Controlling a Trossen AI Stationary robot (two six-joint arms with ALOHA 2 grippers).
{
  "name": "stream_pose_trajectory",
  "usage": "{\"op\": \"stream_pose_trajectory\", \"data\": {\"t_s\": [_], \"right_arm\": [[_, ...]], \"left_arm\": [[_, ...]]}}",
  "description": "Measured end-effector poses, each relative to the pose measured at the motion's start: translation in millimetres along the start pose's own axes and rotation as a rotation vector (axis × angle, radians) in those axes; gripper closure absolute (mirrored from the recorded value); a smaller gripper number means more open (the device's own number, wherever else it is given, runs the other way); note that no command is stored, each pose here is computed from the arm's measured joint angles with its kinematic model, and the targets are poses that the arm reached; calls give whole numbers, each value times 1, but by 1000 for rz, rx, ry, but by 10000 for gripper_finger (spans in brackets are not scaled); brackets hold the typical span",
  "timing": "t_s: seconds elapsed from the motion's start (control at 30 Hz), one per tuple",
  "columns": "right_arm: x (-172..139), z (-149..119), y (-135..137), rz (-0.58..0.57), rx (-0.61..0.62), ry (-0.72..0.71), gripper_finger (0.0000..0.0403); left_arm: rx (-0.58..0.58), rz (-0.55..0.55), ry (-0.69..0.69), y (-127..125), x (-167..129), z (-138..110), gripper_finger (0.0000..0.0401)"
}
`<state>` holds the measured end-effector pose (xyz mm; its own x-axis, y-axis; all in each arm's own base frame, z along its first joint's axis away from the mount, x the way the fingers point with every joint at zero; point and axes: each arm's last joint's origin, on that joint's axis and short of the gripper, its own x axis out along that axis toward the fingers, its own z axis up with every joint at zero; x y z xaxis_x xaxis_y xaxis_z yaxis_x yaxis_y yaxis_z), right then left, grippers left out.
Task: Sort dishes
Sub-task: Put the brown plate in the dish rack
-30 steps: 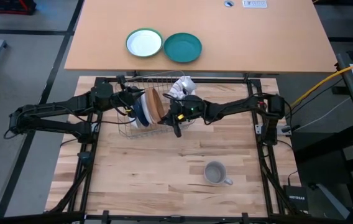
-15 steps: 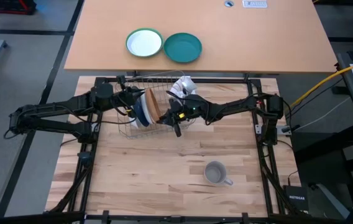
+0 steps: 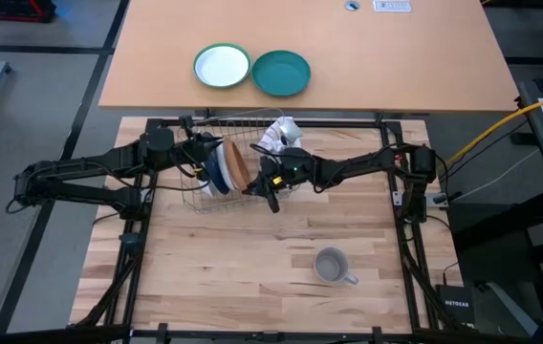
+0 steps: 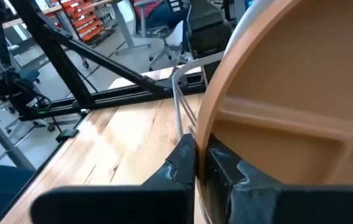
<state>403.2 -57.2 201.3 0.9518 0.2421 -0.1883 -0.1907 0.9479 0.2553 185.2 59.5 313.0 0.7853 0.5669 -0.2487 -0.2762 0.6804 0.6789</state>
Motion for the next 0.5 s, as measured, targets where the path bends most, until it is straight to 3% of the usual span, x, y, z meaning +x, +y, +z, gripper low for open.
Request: {"op": "stream_pose_trajectory", "data": {"t_s": [0.2, 0.33, 0.5], "right_arm": [[0, 0, -1, -50, 29, -2, 386], [-1, -2, -6, -172, 41, -4, 366], [-1, -1, -7, -237, 33, -21, 339]], "left_arm": [[0, 0, 1, 0, 0, 0, 368], [0, -2, 3, 0, 0, 0, 368], [10, -17, 21, -2, 0, -2, 368]]}}
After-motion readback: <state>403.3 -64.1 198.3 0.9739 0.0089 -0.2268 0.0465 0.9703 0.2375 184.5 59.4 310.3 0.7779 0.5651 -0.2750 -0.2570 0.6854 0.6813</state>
